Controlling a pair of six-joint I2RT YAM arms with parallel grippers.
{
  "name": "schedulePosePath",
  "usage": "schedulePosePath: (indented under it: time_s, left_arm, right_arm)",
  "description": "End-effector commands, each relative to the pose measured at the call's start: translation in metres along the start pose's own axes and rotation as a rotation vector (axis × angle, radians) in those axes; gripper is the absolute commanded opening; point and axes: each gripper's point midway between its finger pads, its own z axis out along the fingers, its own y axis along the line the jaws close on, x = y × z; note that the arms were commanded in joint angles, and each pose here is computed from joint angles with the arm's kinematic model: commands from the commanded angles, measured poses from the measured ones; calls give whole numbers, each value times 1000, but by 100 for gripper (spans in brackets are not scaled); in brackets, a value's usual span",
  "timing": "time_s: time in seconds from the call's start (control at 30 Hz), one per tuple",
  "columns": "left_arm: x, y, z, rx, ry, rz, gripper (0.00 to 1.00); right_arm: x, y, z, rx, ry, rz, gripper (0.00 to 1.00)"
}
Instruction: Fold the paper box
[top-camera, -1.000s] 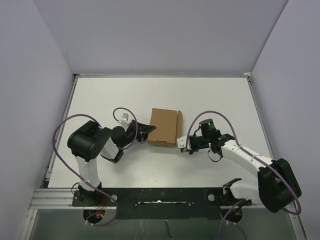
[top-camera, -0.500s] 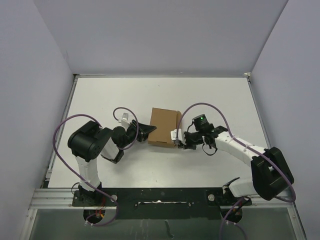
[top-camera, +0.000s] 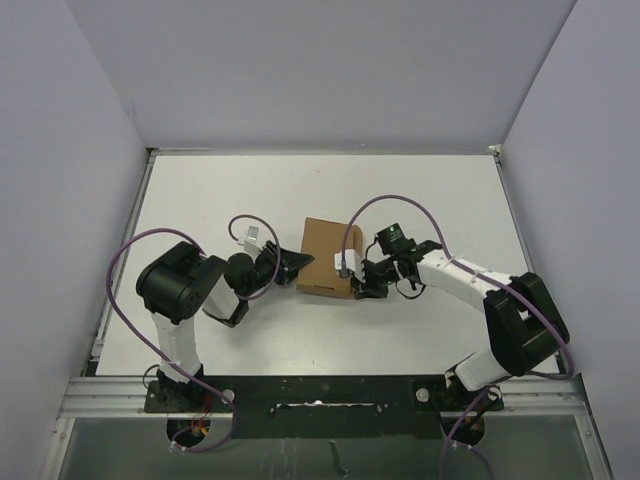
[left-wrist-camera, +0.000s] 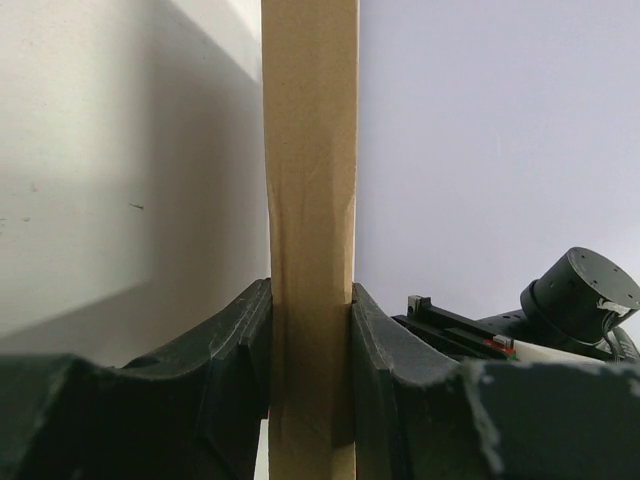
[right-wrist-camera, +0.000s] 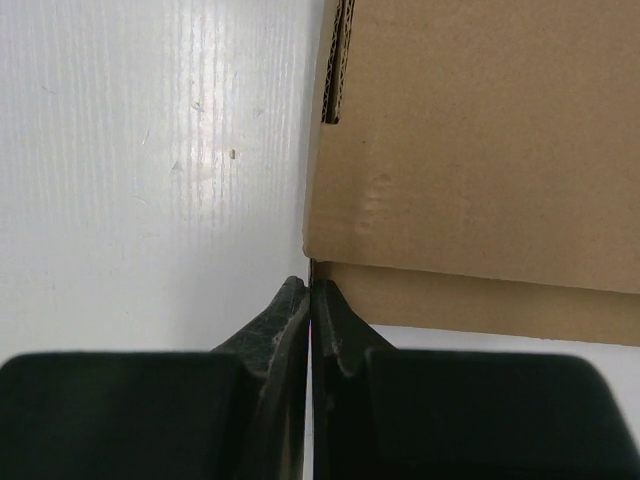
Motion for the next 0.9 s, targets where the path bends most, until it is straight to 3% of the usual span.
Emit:
schedulePosePath:
  time_s: [0.0, 0.87]
  left_arm:
    - [9, -21, 5, 73, 46, 63, 22]
    - [16, 10, 10, -154, 114, 287, 21]
  right_arm:
    - [-22, -17, 0, 25, -45, -16, 0]
    - [-6, -17, 27, -19, 49, 93, 0]
